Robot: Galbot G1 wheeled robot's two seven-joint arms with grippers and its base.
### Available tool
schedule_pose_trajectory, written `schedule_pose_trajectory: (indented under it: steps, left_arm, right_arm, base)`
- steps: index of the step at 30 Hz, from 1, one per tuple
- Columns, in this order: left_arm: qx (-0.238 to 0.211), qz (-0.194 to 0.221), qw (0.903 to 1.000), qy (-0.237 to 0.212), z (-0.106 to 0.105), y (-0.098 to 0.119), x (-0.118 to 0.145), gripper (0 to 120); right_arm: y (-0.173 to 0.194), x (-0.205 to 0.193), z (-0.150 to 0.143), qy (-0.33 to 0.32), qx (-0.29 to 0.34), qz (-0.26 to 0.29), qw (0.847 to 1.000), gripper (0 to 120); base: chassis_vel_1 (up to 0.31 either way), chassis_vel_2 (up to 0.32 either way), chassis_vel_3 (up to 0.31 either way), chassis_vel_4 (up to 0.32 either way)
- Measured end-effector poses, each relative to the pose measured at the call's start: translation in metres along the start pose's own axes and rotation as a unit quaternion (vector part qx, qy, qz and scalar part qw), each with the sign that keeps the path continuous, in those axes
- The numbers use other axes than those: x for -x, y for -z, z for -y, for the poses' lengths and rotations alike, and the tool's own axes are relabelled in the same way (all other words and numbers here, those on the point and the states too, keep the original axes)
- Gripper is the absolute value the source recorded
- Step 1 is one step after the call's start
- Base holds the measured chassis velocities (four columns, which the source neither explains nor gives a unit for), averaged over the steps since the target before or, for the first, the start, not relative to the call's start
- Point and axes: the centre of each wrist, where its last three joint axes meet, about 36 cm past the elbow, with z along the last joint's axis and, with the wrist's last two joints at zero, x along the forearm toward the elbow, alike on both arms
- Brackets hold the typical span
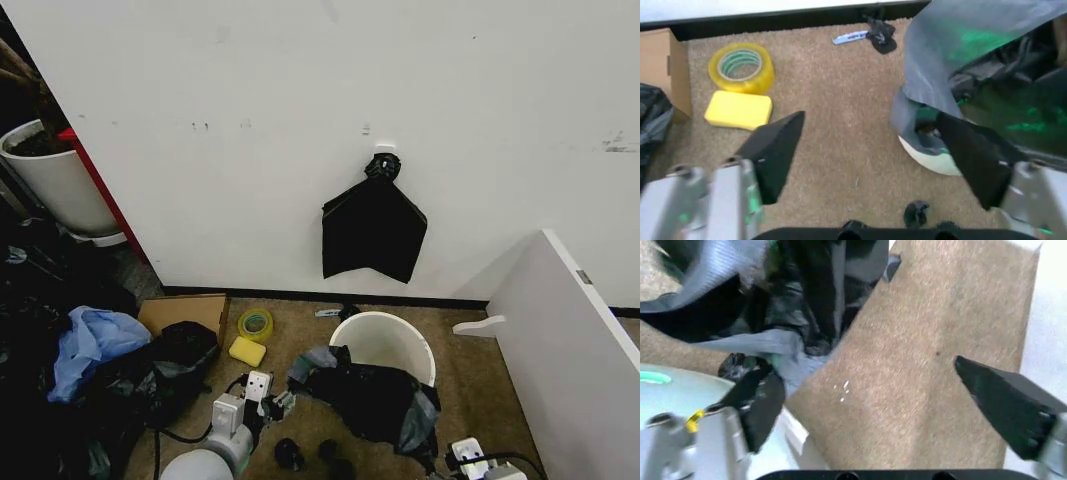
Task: Place the garbage bag over the trash bin.
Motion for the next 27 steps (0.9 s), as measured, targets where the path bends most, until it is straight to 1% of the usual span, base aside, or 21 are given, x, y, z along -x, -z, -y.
schedule_pose_trajectory:
  steps: [2, 3, 4, 5, 7, 9, 11, 12, 14, 15, 17, 18, 19, 20, 21, 24, 26, 27]
  left_arm:
    - [0.002, 0.001, 1.0000, 0.004, 0.001, 0.002, -0.003, 91]
    - [0.002, 0.003, 1.0000, 0.006, 0.001, 0.003, -0.004, 96]
    - [0.002, 0.005, 1.0000, 0.007, 0.001, 0.004, -0.004, 98]
    - [0.001, 0.007, 0.9999, 0.008, 0.002, 0.006, -0.004, 99]
    - [0.000, 0.008, 0.9999, 0.008, 0.002, 0.006, -0.004, 100]
    - [-0.002, 0.012, 0.9999, 0.006, 0.004, 0.009, -0.006, 100]
    - [-0.005, 0.016, 0.9999, 0.004, 0.005, 0.010, -0.007, 100]
    - [-0.008, 0.017, 0.9998, 0.003, 0.007, 0.011, -0.007, 100]
    - [-0.010, 0.017, 0.9998, 0.002, 0.008, 0.011, -0.007, 100]
    - [-0.011, 0.018, 0.9998, 0.001, 0.008, 0.011, -0.008, 100]
    - [-0.017, 0.019, 0.9997, -0.003, 0.012, 0.011, -0.009, 100]
    - [-0.018, 0.019, 0.9996, -0.005, 0.013, 0.011, -0.010, 100]
    - [-0.018, 0.019, 0.9996, -0.005, 0.013, 0.011, -0.010, 100]
    - [-0.019, 0.019, 0.9996, -0.006, 0.015, 0.010, -0.011, 100]
    - [-0.019, 0.019, 0.9996, -0.008, 0.016, 0.009, -0.012, 100]
    - [-0.020, 0.021, 0.9995, -0.010, 0.019, 0.009, -0.011, 100]
    - [-0.022, 0.023, 0.9994, -0.011, 0.019, 0.010, -0.011, 100]
    - [-0.023, 0.023, 0.9994, -0.013, 0.020, 0.010, -0.010, 100]
  right_arm:
    - [0.004, 0.002, 0.000, 0.014, 0.019, -0.017, 1.000, 98]
    - [0.007, 0.003, 0.001, 0.030, 0.033, -0.038, 0.998, 99]
    - [0.010, 0.004, 0.003, 0.042, 0.043, -0.055, 0.997, 100]
    - [0.014, 0.006, 0.004, 0.057, 0.061, -0.074, 0.994, 100]
    - [0.015, 0.006, 0.005, 0.059, 0.065, -0.076, 0.993, 100]
    - [0.024, 0.009, 0.007, 0.076, 0.090, -0.079, 0.990, 100]
    - [0.031, 0.011, 0.010, 0.080, 0.101, -0.066, 0.989, 100]
    - [0.038, 0.013, 0.013, 0.082, 0.105, -0.051, 0.990, 100]
    - [0.041, 0.014, 0.014, 0.081, 0.104, -0.040, 0.990, 100]
    - [0.043, 0.014, 0.015, 0.079, 0.101, -0.031, 0.991, 100]
    - [0.047, 0.015, 0.015, 0.050, 0.068, 0.015, 0.996, 100]
    - [0.046, 0.016, 0.014, 0.038, 0.056, 0.032, 0.997, 100]
    - [0.046, 0.016, 0.014, 0.038, 0.056, 0.032, 0.997, 100]
    - [0.041, 0.018, 0.014, 0.025, 0.042, 0.051, 0.998, 100]
    - [0.035, 0.019, 0.014, 0.025, 0.036, 0.058, 0.997, 100]
    - [0.023, 0.016, 0.008, 0.044, 0.046, 0.063, 0.996, 100]
    - [0.019, 0.018, 0.005, 0.048, 0.052, 0.073, 0.995, 100]
    - [0.014, 0.022, 0.003, 0.048, 0.053, 0.087, 0.994, 100]
  base:
    - [0.000, 0.000, 0.000, 0.000]
    - [0.000, 0.000, 0.000, 0.000]
    - [0.000, 0.000, 0.000, 0.000]
    - [0.000, 0.000, 0.000, 0.000]
    - [0.000, 0.000, 0.000, 0.000]
    - [0.000, 0.000, 0.000, 0.000]
    - [0.000, 0.000, 0.000, 0.000]
    - [0.000, 0.000, 0.000, 0.000]
    - [0.000, 0.000, 0.000, 0.000]
    - [0.000, 0.000, 0.000, 0.000]
    - [0.000, 0.000, 0.000, 0.000]
    - [0.000, 0.000, 0.000, 0.000]
    - [0.000, 0.000, 0.000, 0.000]
    - [0.000, 0.000, 0.000, 0.000]
    - [0.000, 0.000, 0.000, 0.000]
    - [0.000, 0.000, 0.000, 0.000]
    - [0.000, 0.000, 0.000, 0.000]
    - [0.000, 0.000, 0.000, 0.000]
